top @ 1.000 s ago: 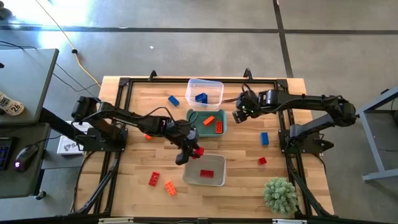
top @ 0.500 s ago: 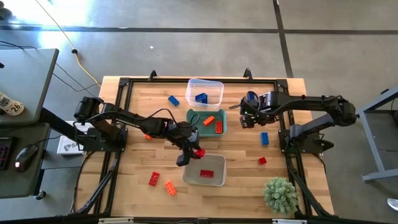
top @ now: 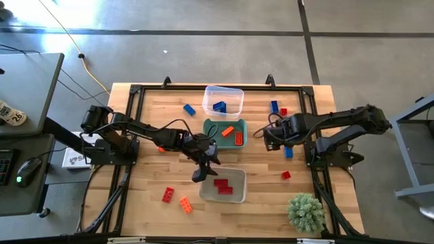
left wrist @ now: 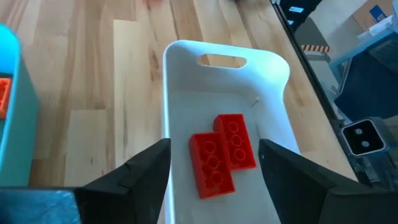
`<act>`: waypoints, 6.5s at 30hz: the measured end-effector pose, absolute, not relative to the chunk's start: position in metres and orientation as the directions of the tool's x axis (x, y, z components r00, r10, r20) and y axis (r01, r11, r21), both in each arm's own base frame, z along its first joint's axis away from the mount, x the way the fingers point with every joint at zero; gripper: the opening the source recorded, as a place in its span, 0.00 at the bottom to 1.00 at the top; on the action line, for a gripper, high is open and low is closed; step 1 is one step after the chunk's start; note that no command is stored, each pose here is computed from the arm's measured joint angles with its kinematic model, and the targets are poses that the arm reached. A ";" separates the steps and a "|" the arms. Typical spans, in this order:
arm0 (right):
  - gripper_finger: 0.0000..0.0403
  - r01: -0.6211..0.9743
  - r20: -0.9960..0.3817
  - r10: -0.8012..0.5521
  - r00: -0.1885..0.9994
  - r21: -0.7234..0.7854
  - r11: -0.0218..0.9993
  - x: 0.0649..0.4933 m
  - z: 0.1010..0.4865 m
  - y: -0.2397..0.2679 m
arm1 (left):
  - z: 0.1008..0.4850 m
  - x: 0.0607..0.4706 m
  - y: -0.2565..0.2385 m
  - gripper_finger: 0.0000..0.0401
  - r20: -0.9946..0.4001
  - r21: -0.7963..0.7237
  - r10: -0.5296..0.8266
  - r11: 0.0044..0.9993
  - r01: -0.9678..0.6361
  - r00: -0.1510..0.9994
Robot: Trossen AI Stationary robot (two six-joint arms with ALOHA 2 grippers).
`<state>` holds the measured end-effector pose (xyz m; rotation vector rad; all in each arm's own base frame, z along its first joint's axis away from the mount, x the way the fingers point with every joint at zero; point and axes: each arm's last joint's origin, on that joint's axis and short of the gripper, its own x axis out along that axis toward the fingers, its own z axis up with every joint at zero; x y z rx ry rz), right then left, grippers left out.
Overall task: Sort & place blocks by color
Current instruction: Put the blue game piece into the transparent bin, then put the orange game piece into the green bin
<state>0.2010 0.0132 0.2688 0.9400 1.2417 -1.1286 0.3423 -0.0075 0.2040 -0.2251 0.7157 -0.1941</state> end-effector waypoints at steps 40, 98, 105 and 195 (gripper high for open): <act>0.69 0.876 -0.992 -0.119 -0.034 -0.086 0.474 0.155 0.200 0.014 | 0.306 0.362 -0.041 0.58 -0.634 0.019 0.010 1.000 0.002 0.773; 0.29 0.922 -0.916 -0.188 0.354 0.309 0.232 0.196 0.213 -0.031 | 0.310 0.316 0.083 0.58 -0.734 0.388 0.522 0.847 -0.363 0.435; 0.29 0.875 -0.802 -0.355 0.481 0.411 0.256 0.212 0.248 -0.052 | 0.310 0.308 0.108 0.58 -0.736 0.394 0.552 0.820 -0.416 0.392; 0.50 0.544 -0.628 -0.300 0.718 0.237 0.805 0.325 0.215 -0.198 | 0.155 0.209 0.064 0.58 -0.969 0.208 -0.008 0.521 -0.828 -0.249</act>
